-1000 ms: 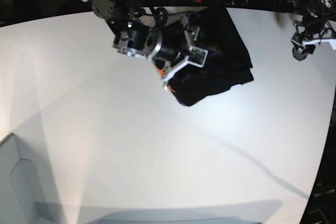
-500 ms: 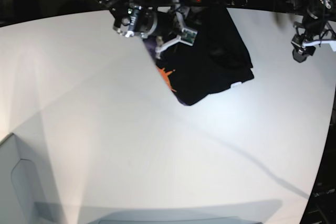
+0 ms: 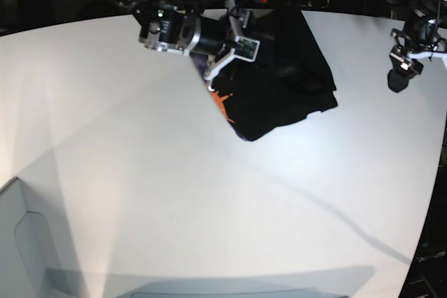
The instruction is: Fold the T-shirt properly
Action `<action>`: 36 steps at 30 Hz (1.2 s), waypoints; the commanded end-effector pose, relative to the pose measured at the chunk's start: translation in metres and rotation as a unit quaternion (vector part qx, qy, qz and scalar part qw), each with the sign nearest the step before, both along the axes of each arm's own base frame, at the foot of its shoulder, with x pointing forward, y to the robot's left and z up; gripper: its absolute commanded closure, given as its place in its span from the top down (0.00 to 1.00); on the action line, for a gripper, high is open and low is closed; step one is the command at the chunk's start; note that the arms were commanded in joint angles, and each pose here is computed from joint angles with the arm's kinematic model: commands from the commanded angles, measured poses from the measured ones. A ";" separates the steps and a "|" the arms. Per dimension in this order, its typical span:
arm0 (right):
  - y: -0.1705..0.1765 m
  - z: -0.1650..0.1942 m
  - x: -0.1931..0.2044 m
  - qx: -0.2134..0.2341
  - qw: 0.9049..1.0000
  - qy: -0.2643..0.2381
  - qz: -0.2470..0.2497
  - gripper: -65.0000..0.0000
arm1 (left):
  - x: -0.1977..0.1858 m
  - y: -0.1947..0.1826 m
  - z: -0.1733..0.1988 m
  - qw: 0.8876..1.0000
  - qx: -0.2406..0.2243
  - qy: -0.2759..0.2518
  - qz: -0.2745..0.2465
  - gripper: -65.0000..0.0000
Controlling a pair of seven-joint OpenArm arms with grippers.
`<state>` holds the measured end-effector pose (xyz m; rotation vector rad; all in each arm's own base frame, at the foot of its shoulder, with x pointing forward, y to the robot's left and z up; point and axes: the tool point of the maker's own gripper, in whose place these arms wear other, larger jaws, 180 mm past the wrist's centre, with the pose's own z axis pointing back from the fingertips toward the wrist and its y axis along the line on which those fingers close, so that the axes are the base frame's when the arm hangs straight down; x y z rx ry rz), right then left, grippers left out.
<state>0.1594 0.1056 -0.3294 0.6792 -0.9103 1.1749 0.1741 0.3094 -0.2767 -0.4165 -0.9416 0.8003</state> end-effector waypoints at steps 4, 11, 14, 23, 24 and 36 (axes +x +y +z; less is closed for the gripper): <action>-0.009 0.018 0.027 0.027 0.999 -0.019 -0.040 0.55 | 0.011 -0.035 0.000 0.998 -0.043 -0.013 -0.052 0.62; -0.019 0.018 0.041 0.023 0.997 -0.023 -0.066 0.55 | 0.015 -0.083 -0.041 0.993 -0.050 0.045 -0.096 0.62; -0.019 0.017 0.040 0.021 0.997 -0.023 -0.066 0.55 | 0.015 -0.101 -0.056 0.990 -0.041 0.071 -0.115 0.62; -0.020 0.015 0.039 0.019 0.997 -0.020 -0.066 0.55 | 0.027 -0.150 -0.072 0.977 -0.028 0.096 -0.188 0.50; -0.020 0.015 0.039 0.018 0.997 -0.020 -0.066 0.55 | 0.027 -0.151 -0.073 0.977 -0.026 0.098 -0.190 0.44; -0.021 0.014 0.039 0.016 0.997 -0.020 -0.066 0.55 | 0.009 -0.116 -0.074 0.982 -0.005 0.118 -0.150 0.00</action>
